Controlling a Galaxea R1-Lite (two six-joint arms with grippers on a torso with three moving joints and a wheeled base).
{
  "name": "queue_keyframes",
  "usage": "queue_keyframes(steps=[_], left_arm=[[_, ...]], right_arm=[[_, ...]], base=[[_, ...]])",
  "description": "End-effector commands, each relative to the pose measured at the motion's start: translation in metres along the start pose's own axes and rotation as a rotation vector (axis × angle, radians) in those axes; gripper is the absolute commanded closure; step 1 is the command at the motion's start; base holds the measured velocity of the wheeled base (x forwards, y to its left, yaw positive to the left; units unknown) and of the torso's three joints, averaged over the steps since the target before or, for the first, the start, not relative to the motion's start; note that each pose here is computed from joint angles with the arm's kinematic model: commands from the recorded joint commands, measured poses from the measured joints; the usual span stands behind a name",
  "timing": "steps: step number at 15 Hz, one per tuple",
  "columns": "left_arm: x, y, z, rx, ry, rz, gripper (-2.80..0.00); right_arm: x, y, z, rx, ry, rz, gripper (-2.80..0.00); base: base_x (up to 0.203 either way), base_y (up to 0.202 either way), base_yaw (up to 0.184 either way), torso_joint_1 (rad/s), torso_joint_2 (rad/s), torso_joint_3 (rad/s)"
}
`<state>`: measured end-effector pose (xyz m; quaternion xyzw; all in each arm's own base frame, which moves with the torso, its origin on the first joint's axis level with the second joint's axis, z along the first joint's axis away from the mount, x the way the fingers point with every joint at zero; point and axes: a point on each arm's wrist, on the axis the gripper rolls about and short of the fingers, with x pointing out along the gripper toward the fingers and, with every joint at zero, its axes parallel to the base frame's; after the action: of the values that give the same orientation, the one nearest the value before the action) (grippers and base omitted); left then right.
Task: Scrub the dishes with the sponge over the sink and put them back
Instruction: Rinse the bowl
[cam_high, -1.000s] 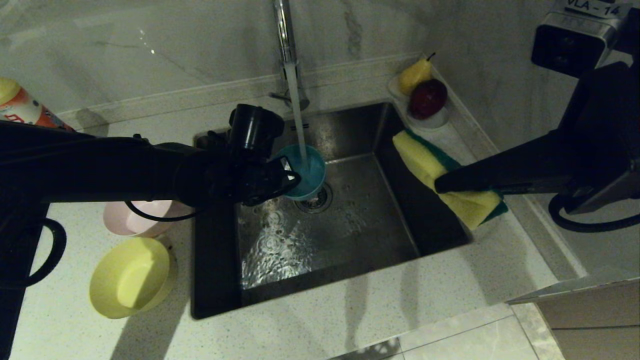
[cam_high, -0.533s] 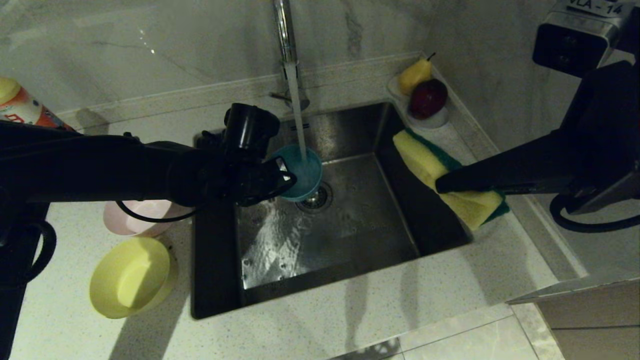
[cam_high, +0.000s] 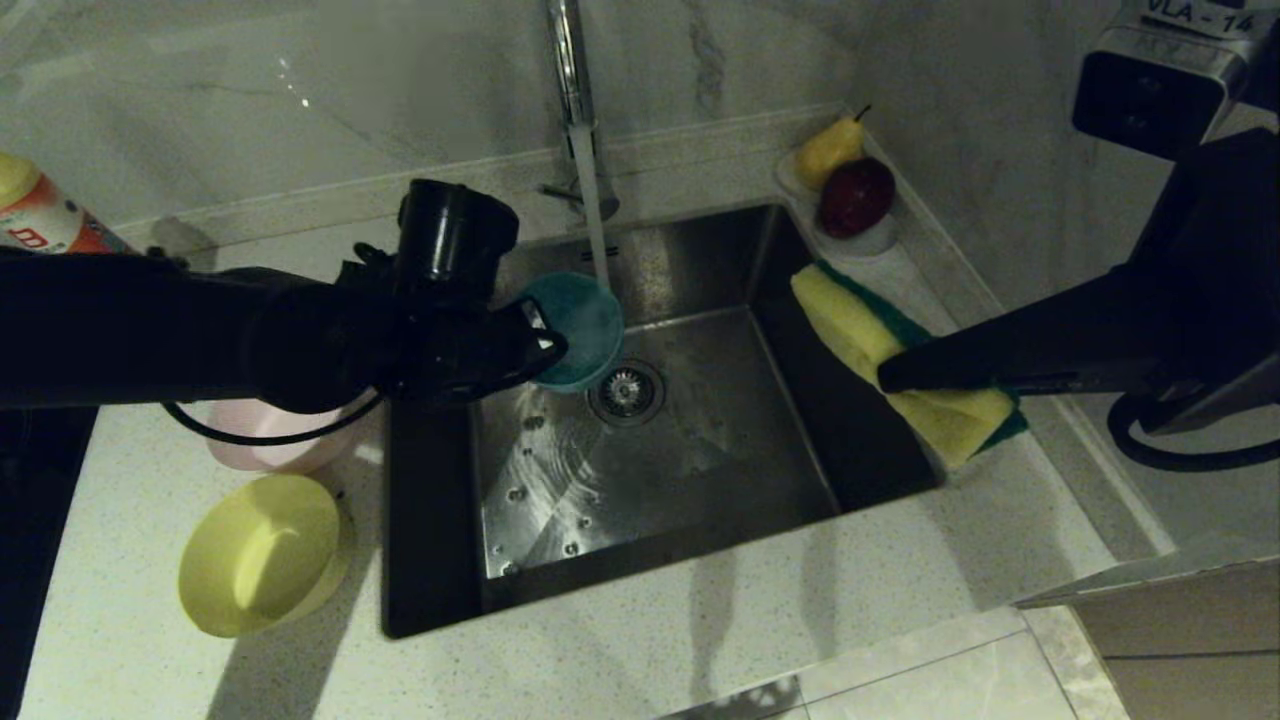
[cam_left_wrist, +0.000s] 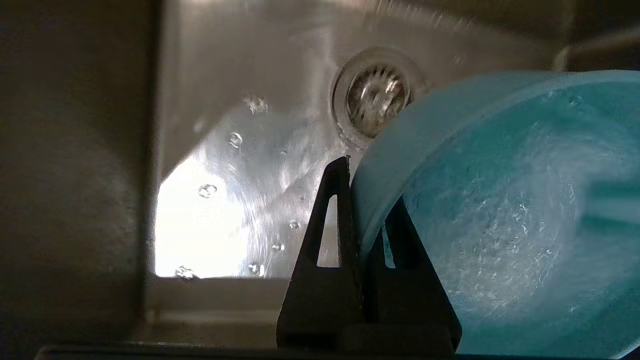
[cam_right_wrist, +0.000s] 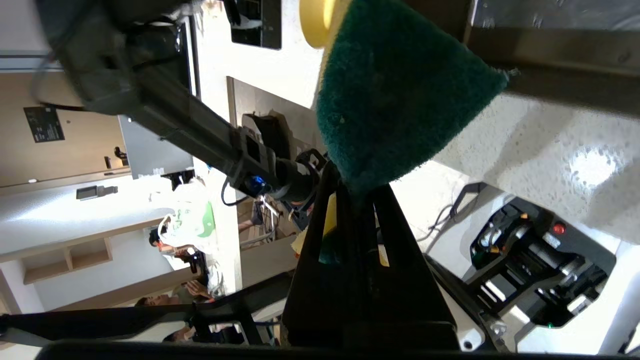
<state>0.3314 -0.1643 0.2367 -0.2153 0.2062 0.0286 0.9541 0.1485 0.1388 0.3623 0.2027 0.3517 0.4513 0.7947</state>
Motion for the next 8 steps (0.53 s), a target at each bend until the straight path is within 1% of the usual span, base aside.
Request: queue_keyframes(steps=[1, 3, 4, 6, 8], left_arm=[[-0.042, 0.003, 0.026, -0.037, -0.085, -0.047, 0.00], [-0.065, 0.007, 0.038, -0.055, -0.138, -0.078, 0.00], [-0.073, 0.010, 0.041, -0.050, -0.171, -0.096, 0.00], [-0.081, 0.014, 0.041, 0.019, -0.261, -0.131, 0.00], [-0.086, 0.018, 0.040, 0.090, -0.377, -0.168, 0.00]], right_arm=[[-0.002, -0.002, -0.005, 0.009, 0.013, -0.005, 0.00], [-0.003, -0.002, -0.007, 0.011, 0.013, -0.007, 0.00], [-0.004, -0.002, -0.007, 0.011, 0.012, -0.006, 0.00], [-0.005, -0.002, -0.008, 0.012, 0.011, -0.005, 0.00], [-0.004, -0.003, -0.008, 0.013, 0.015, -0.008, 0.00]], base=[[0.000, 0.000, 0.000, 0.000, 0.00, 0.000], [0.000, 0.000, 0.000, 0.000, 0.00, 0.000], [0.000, 0.000, 0.000, 0.000, 0.00, 0.000], [0.000, 0.000, 0.000, 0.000, 0.00, 0.000], [0.000, 0.000, 0.000, 0.000, 0.00, 0.000]])
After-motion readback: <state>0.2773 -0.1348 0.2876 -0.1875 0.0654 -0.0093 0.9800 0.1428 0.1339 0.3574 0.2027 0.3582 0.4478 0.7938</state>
